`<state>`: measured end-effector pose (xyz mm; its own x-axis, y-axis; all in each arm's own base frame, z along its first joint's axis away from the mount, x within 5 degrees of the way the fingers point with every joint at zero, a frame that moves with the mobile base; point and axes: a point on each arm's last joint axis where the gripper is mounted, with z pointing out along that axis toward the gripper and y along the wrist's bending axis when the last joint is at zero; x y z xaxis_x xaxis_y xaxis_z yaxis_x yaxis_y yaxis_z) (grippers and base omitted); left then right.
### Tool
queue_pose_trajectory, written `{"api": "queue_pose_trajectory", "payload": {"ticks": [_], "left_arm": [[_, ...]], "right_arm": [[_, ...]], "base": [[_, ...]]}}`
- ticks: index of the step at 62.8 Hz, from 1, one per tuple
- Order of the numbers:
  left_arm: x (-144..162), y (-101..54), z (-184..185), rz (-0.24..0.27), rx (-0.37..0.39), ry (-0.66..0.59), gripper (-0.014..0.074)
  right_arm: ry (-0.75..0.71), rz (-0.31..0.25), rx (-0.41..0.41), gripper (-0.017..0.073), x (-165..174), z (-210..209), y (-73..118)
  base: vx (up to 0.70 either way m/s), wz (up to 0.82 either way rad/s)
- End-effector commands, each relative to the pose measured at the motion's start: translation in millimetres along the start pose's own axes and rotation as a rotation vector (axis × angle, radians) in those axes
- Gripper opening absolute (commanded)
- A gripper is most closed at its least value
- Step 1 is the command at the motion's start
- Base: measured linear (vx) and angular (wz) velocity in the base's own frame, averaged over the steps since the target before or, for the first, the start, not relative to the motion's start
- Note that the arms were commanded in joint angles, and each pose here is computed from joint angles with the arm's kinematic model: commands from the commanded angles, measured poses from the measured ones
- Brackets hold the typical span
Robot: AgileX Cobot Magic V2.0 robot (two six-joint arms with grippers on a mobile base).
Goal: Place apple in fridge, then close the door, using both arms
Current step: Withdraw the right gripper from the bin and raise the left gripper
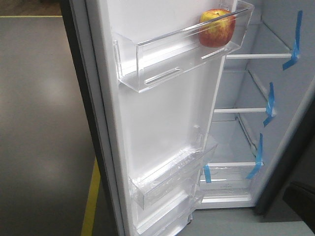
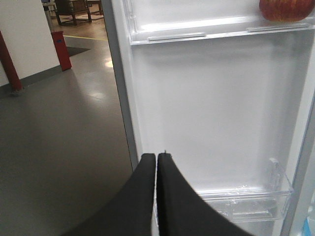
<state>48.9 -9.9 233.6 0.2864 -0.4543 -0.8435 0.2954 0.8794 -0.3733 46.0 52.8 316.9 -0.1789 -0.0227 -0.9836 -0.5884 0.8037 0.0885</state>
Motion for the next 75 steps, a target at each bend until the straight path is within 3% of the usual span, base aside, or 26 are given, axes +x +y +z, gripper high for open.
{"api": "queue_pose_trajectory", "payload": {"ticks": [1,6,18,23,26,35,41,48,57,64,75], "left_arm": [[-10,-2.2,-3,-0.184,0.062,-0.160,-0.0006],[-19,-1.7,-5,-0.410,0.095,-0.251,-0.0006],[-33,1.2,-9,-1.072,0.228,-0.368,-0.0006],[-41,-2.5,-10,-1.228,0.313,-0.385,-0.0006],[-50,-7.5,-9,-1.266,0.354,-0.384,-0.0006],[-91,-31.2,-5,-1.219,0.444,-0.386,-0.0006],[-124,-55.3,4,-1.055,0.485,-0.352,-0.0006],[-153,-80.6,28,-0.794,0.481,-0.269,-0.0006],[-176,-97.3,78,-0.585,0.435,-0.170,-0.0006],[-179,-98.7,130,-0.528,0.398,-0.096,-0.0006],[-162,-85.7,218,-0.533,0.314,0.008,0.0001]], "right_arm": [[-0.080,0.044,0.026,-0.0005,-10,-5,0.4],[-0.089,0.057,0.025,-0.0005,-11,-6,1.1],[-0.081,0.046,0.031,-0.0005,-10,-6,0.7],[-0.075,0.047,0.022,-0.0005,-10,-6,1.5],[-0.067,0.047,0.013,-0.0005,-9,-6,2.3],[-0.058,0.048,0.003,-0.0005,-8,-6,3.3],[-0.060,0.051,0.001,-0.0004,-8,-6,3.4],[-0.081,0.073,-0.006,-0.0004,-10,-6,3.9],[-0.098,0.100,-0.023,-0.0004,-12,-6,5.3],[-0.085,0.099,-0.038,-0.0004,-11,-6,6.7],[-0.080,0.099,-0.043,-0.0004,-10,-6,7.2]], "base": [[0.00,0.00],[0.00,0.00],[0.00,0.00],[0.00,0.00],[0.00,0.00],[0.00,0.00],[0.00,0.00],[0.00,0.00],[0.00,0.00],[0.00,0.00],[0.00,0.00]]}}
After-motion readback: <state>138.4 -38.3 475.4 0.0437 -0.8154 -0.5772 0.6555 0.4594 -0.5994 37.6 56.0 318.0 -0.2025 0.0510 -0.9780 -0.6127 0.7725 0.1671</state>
